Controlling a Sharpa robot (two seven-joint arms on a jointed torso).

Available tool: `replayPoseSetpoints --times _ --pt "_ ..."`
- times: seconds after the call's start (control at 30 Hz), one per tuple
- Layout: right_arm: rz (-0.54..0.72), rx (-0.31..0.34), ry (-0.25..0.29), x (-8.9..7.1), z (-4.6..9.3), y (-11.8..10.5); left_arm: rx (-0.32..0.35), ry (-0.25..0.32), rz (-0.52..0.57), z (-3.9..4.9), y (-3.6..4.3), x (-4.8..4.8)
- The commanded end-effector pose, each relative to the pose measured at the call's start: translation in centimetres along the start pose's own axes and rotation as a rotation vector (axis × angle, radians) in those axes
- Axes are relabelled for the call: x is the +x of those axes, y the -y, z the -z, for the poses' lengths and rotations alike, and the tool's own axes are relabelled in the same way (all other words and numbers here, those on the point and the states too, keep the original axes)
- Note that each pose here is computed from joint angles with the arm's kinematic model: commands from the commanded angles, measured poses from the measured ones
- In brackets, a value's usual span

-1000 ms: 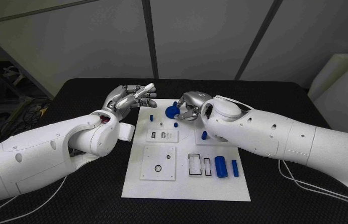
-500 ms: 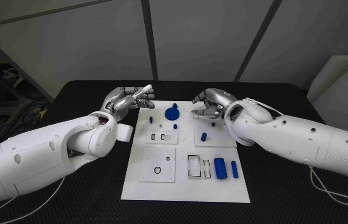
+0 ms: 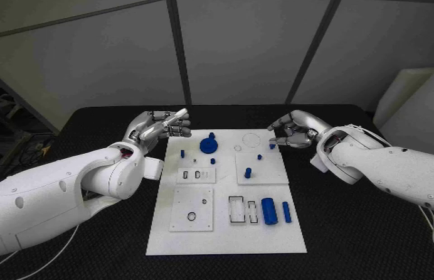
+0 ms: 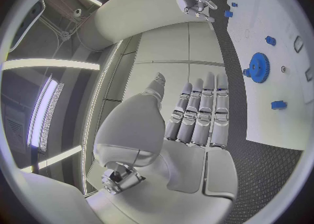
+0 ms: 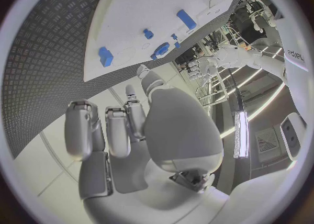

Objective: Assemble the parts on the task board

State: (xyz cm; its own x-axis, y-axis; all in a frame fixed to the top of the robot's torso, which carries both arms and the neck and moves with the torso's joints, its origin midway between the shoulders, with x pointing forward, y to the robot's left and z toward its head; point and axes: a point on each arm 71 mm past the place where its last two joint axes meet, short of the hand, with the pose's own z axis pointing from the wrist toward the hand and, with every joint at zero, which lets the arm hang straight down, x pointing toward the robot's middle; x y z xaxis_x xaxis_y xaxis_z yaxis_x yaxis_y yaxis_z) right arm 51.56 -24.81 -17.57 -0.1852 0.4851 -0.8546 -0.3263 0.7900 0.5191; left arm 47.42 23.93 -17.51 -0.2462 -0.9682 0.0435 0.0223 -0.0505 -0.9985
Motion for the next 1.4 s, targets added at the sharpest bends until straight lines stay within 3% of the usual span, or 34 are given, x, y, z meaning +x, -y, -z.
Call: replayPoseSetpoints --times 0.03,0.5,1.4 --pt "-0.023 -0.043 -0.011 -0.1 0.0 0.3 0.011 -0.021 0.002 -0.07 0.04 0.23" --pt "0.021 -0.004 -0.047 1.1 -0.7 2.5 0.006 -0.022 0.005 -0.16 -0.33 0.39" --pt "0.041 0.022 -0.071 2.3 -1.1 3.0 0.003 -0.012 0.001 -0.17 -0.47 -0.01"
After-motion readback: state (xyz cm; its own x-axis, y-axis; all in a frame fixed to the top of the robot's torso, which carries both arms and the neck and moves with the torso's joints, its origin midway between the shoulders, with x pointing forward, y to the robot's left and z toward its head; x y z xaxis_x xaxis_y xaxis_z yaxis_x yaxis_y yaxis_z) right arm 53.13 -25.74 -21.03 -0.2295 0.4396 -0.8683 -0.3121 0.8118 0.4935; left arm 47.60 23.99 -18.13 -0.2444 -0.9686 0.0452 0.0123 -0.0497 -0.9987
